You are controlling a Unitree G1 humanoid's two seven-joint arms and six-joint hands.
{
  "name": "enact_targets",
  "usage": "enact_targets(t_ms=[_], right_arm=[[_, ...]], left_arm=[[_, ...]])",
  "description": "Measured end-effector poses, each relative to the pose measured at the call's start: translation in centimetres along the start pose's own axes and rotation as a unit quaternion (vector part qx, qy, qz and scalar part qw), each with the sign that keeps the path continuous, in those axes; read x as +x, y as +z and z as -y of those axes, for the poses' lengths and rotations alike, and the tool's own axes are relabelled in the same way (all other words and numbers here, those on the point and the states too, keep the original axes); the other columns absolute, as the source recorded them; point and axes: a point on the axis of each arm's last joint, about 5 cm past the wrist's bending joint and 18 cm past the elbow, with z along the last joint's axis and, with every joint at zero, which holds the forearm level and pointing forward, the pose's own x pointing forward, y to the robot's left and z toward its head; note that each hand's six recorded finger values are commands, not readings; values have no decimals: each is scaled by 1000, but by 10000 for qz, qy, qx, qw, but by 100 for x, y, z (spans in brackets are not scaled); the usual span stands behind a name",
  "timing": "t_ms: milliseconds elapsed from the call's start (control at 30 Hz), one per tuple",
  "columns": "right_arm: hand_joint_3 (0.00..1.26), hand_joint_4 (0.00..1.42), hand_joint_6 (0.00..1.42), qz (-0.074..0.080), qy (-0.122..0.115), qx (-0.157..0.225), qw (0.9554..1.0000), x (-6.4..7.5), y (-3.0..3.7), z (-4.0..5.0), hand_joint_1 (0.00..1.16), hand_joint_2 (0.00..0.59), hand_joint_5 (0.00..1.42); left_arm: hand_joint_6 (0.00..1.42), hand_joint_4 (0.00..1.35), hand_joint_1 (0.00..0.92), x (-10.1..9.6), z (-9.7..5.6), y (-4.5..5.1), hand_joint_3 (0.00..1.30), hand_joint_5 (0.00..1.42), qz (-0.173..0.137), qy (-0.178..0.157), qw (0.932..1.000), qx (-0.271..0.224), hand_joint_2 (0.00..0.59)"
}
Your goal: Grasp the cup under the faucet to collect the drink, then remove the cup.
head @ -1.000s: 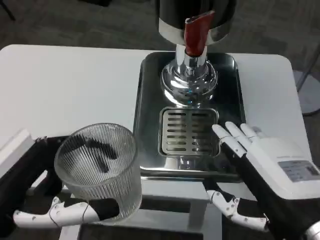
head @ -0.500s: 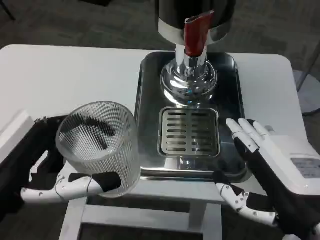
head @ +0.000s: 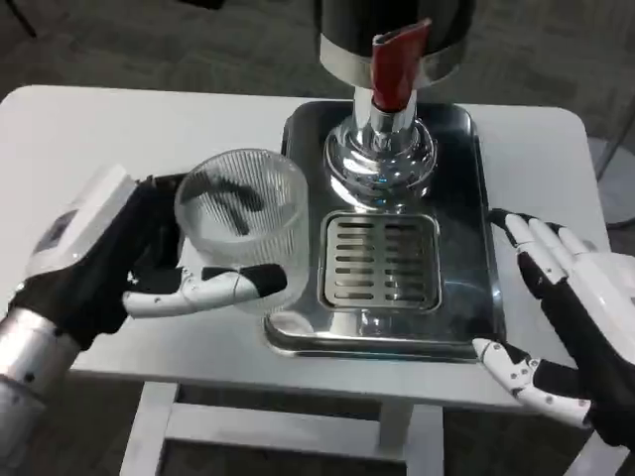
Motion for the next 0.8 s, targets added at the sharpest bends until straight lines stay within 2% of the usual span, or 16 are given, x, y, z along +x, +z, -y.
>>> enact_targets(t_ms=[200, 467, 800], right_arm=[[0, 0, 73, -21, -87, 116, 9999, -33, -37, 49, 366, 470, 0], [0, 0, 87, -32, -154, 161, 9997, -62, -86, 108, 361, 470, 0], [0, 0, 102, -70, -172, 242, 9995, -89, -129, 139, 359, 470, 0]], left_arm=[[1424, 1111, 407, 232, 112, -37, 948, 1334, 12, -193, 9997, 119, 125], [1424, 1111, 407, 358, 252, -92, 948, 1325, -81, -465, 9986, 218, 125], [1421, 1098, 401, 521, 322, -59, 948, 1273, 41, -563, 9975, 428, 122]])
